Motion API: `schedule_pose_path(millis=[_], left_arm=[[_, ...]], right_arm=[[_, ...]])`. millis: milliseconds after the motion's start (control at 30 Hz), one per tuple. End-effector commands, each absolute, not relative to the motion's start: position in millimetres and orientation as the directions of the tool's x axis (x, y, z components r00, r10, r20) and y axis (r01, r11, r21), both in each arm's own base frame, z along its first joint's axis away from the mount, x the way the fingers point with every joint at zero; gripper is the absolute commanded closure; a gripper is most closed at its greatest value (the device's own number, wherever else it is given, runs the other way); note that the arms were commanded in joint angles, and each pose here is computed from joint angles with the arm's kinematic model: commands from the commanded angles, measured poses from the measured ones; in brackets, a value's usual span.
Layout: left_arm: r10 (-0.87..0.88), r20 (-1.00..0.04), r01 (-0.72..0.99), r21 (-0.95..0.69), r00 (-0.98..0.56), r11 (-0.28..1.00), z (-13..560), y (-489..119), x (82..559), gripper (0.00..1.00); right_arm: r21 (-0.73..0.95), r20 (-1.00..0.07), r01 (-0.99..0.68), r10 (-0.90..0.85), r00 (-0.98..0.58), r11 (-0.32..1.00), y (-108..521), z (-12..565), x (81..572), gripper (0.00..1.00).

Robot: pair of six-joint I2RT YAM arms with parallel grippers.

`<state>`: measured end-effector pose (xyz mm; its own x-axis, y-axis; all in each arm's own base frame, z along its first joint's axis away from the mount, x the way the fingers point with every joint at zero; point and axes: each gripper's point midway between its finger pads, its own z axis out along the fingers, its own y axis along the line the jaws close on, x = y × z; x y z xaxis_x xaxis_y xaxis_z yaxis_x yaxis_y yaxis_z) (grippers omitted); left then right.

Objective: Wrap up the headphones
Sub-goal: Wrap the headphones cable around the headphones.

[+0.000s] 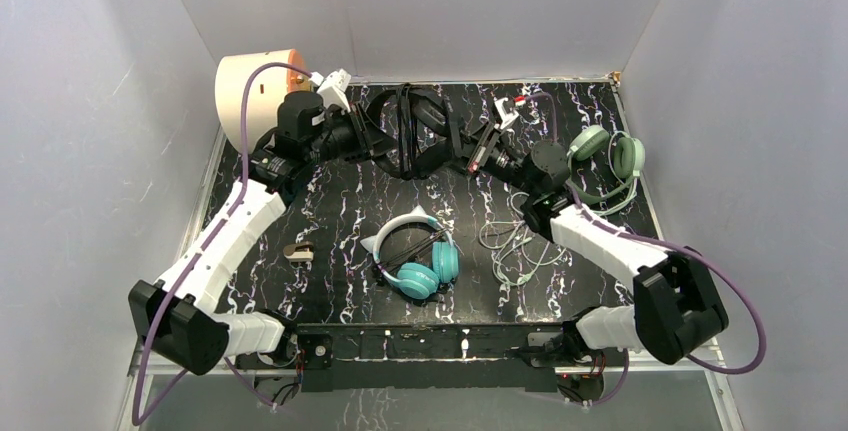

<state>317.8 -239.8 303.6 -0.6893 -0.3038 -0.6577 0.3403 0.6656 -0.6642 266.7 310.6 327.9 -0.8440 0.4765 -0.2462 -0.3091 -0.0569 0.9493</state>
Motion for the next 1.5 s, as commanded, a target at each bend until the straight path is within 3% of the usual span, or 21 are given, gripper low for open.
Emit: schedule_pose_path(millis=[0, 167, 400, 633, 800, 900, 1133, 1467], left_arm=[[-0.260, -0.670, 0.544, -0.727, -0.695, 0.418, 360, -259, 261, 1.00], [-0.264, -0.652, 0.542, -0.747, -0.711, 0.385, 359, -264, 261, 1.00], [-0.314, -0.582, 0.392, -0.774, -0.751, 0.497, 338, -254, 276, 1.00], [-0.268, -0.515, 0.377, -0.820, -0.814, 0.432, 328, -265, 267, 1.00], [-0.222, -0.438, 0.349, -0.870, -0.871, 0.349, 315, -276, 256, 1.00], [-0.285, -0.449, 0.409, -0.892, -0.847, 0.192, 339, -281, 251, 1.00], [-0.306, -0.398, 0.426, -0.904, -0.865, -0.029, 360, -286, 245, 1.00], [-0.369, -0.438, 0.489, -0.871, -0.819, -0.052, 373, -283, 250, 1.00]], right_arm=[[0.729, -0.607, -0.685, 0.447, -0.657, -0.016, 303, 385, 246, 1.00], [0.655, -0.679, -0.754, 0.394, -0.619, -0.057, 305, 408, 230, 1.00], [0.602, -0.712, -0.794, 0.396, -0.580, -0.082, 303, 420, 219, 0.98], [0.607, -0.726, -0.791, 0.353, -0.590, -0.075, 312, 423, 227, 0.95], [0.653, -0.708, -0.757, 0.366, -0.604, 0.014, 311, 412, 239, 0.95], [0.745, -0.637, -0.655, 0.431, -0.639, 0.130, 302, 410, 257, 0.94], [0.772, -0.613, -0.615, 0.448, -0.651, 0.163, 303, 437, 258, 0.94], [0.789, -0.583, -0.586, 0.522, -0.623, 0.184, 299, 453, 261, 0.93]])
